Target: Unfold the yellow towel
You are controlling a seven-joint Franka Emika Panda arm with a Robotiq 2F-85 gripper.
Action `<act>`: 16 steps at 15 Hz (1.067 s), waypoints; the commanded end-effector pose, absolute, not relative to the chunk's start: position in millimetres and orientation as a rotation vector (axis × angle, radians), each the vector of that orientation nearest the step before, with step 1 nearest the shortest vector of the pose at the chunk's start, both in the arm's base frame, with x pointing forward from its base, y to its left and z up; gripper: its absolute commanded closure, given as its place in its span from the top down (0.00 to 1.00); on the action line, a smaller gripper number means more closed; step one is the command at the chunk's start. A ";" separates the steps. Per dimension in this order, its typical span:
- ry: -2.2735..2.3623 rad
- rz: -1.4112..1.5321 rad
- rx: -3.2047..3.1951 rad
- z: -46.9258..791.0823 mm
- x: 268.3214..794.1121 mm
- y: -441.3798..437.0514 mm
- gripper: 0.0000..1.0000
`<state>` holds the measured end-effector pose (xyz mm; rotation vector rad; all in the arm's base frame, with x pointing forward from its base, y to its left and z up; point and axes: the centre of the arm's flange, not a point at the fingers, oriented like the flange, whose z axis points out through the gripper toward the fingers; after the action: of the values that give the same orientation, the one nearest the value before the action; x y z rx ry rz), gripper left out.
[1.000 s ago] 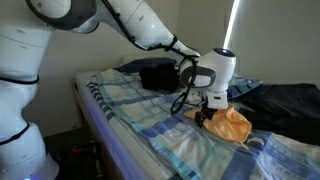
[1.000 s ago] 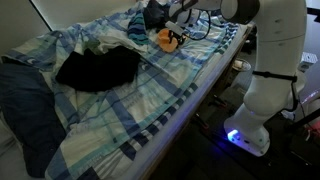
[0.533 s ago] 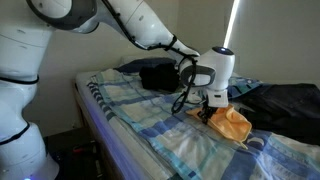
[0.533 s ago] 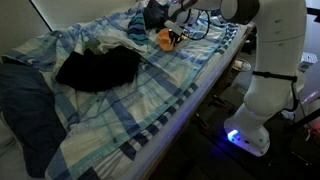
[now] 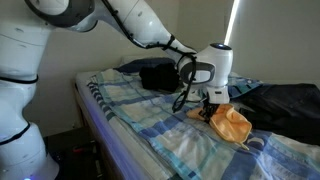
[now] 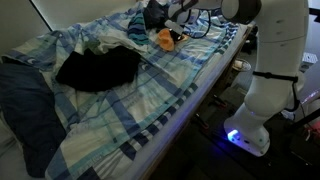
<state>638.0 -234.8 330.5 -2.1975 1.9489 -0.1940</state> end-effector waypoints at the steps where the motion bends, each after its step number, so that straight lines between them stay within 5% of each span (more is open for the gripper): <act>1: 1.998 -0.186 -2.265 355.5 607.9 -223.1 0.04; 16: 2.064 0.077 -2.397 360.6 571.9 -231.1 0.05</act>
<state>571.9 -231.1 360.6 -2.3971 2.0640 0.0773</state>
